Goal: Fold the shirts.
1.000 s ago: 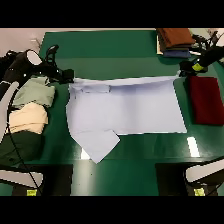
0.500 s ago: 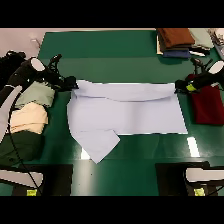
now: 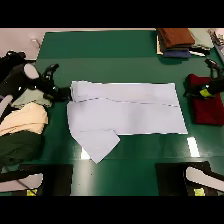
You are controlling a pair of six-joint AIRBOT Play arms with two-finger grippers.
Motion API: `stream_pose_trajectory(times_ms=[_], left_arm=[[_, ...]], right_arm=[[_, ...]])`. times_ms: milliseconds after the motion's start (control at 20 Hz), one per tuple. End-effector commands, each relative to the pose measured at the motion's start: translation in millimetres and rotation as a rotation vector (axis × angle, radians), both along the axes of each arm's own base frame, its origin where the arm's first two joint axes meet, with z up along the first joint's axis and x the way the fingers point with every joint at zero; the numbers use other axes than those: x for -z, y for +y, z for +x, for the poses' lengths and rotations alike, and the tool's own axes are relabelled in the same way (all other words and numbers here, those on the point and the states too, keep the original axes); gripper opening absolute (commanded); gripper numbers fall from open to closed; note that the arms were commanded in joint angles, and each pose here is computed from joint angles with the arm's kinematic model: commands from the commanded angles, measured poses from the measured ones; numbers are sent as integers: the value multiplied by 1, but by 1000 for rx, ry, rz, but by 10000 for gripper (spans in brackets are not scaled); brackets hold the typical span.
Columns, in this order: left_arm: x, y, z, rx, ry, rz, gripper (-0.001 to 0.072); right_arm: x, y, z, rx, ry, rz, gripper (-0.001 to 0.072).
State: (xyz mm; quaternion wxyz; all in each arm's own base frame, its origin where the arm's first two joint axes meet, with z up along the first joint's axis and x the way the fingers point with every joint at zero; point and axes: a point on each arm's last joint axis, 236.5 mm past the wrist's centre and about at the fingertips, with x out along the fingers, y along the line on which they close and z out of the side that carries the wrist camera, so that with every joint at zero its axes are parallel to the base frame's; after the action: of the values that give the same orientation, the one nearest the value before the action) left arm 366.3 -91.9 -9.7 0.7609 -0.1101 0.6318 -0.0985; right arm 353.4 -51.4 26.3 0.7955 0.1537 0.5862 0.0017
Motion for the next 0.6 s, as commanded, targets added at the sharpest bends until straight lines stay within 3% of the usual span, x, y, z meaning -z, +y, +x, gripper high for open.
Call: stream_pose_trajectory(times_ms=[0,250,550], left_arm=[[22,6,-74,-49,87,1,497],[50,-38,-157,-107,192,-184,497],[76,-82,-190,-65,209,-184,497]], right_arm=[[-8,-1,-42,27,-8,0,338],[-13,25,-49,51,-91,86,337],[-19,35,-49,44,-104,127,337]])
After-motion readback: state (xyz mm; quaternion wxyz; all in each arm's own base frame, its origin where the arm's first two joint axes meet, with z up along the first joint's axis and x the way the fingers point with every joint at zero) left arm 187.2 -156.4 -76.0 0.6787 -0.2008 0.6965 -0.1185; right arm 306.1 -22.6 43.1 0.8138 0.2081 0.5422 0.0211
